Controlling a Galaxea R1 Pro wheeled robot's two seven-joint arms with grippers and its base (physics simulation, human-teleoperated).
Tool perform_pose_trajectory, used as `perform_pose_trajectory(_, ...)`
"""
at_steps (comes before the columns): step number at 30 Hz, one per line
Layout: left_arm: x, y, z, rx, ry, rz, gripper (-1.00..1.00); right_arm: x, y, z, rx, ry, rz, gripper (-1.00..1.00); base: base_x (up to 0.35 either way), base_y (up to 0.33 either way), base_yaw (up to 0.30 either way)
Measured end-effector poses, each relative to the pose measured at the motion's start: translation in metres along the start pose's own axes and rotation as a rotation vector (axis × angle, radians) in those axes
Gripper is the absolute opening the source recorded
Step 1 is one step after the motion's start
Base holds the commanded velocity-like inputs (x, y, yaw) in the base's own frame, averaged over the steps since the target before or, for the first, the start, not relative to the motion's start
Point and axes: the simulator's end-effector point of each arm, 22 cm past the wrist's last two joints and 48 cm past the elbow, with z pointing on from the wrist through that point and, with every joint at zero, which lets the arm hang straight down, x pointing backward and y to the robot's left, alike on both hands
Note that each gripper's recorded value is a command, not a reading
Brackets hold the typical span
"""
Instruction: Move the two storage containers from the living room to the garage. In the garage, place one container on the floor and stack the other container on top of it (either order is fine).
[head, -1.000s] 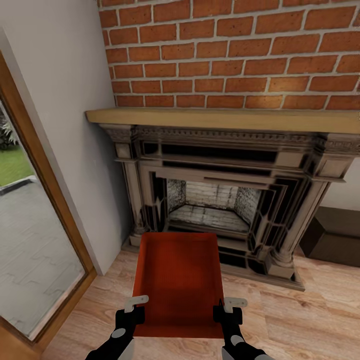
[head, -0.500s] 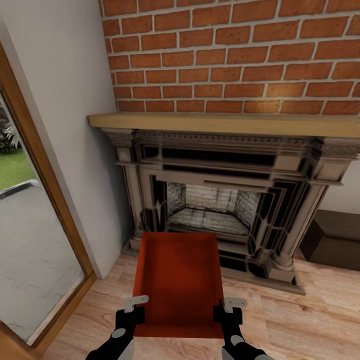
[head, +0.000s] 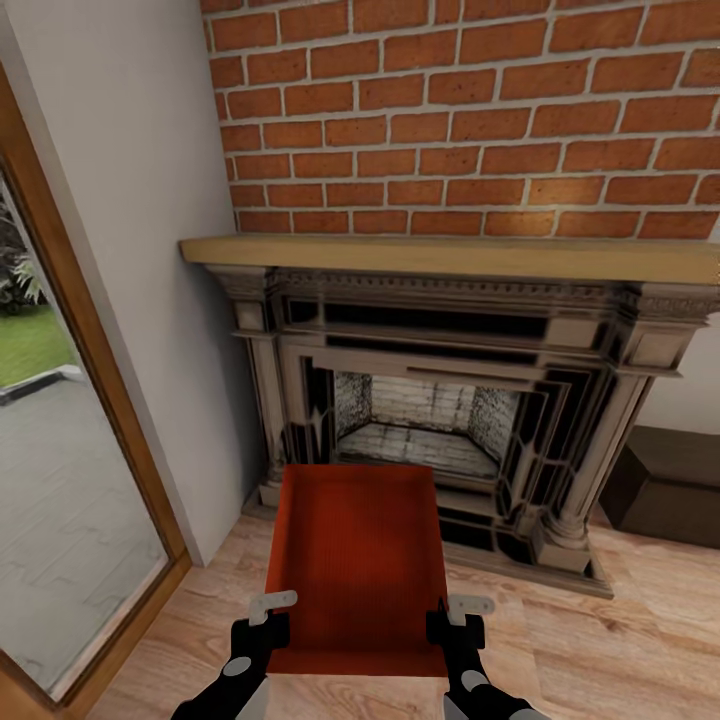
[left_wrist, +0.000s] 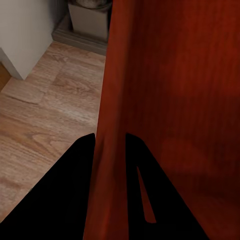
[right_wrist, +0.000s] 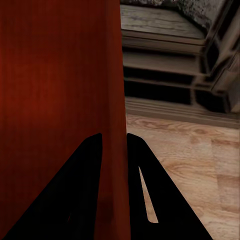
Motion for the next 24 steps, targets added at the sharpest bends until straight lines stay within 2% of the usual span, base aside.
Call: perform_pose_trajectory(24, -0.02, -0.001, -0.006, 0.004, -0.038, -0.003, -1.0, -0.02, 0.0, -0.003, 0.0, -0.038, 0.004, -1.0, 0.0, 0.0, 0.0)
